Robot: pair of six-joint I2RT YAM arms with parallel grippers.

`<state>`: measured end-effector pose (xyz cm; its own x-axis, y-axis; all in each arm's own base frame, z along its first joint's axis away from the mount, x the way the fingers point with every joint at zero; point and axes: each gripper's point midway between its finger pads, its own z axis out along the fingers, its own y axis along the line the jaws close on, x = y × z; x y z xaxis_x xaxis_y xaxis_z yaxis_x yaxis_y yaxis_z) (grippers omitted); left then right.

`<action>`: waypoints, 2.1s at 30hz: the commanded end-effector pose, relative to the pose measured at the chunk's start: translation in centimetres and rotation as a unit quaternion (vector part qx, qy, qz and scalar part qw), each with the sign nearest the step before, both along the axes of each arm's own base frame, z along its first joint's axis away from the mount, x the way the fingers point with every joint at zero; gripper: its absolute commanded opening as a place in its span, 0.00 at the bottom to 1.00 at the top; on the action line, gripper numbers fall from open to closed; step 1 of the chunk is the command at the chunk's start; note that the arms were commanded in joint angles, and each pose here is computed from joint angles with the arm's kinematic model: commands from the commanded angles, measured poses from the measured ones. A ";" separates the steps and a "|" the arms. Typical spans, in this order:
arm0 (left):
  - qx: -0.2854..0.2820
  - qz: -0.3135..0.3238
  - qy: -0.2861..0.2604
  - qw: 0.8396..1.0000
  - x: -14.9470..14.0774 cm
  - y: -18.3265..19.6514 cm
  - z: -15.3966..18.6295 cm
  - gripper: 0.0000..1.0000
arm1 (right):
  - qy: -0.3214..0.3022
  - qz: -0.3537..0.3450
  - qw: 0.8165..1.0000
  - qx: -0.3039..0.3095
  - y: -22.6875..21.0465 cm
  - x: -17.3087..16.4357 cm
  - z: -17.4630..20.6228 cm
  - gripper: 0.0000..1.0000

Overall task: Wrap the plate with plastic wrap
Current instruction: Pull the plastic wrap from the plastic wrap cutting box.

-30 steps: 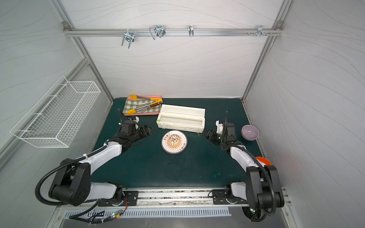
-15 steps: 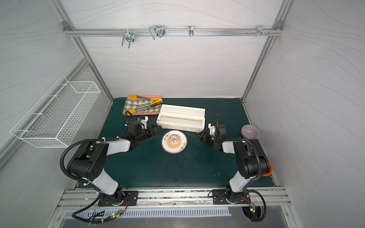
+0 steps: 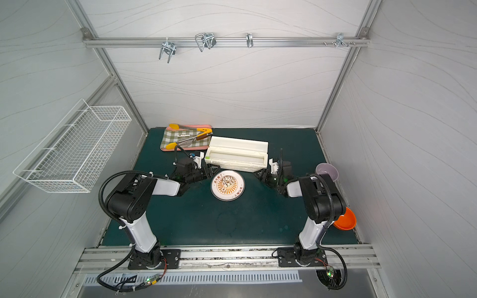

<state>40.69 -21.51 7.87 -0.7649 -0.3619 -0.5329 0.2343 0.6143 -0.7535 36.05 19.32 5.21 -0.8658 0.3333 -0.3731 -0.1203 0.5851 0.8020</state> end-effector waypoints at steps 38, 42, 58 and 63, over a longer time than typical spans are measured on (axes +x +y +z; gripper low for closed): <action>-0.017 0.026 0.001 1.000 4.5 1.6 11.4 0.00 | -0.081 -0.028 0.993 0.083 0.1 4.6 15.6 0.00; -0.021 0.024 -0.009 0.999 5.5 1.5 14.2 0.00 | -0.096 -0.026 0.991 0.088 0.2 5.8 18.5 0.00; -0.017 0.025 -0.073 0.997 3.8 2.7 24.9 0.00 | -0.157 -0.001 0.982 0.100 0.9 3.6 27.5 0.00; -0.015 0.021 -0.076 0.997 1.0 3.2 25.8 0.00 | -0.166 0.019 0.981 0.102 1.7 0.7 28.6 0.00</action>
<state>42.64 -19.24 28.62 -0.7495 -0.3939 -0.5320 0.2168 0.6132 -0.7596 38.75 20.62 31.15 -0.7476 0.4176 -0.5165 -0.3405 0.4267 0.8379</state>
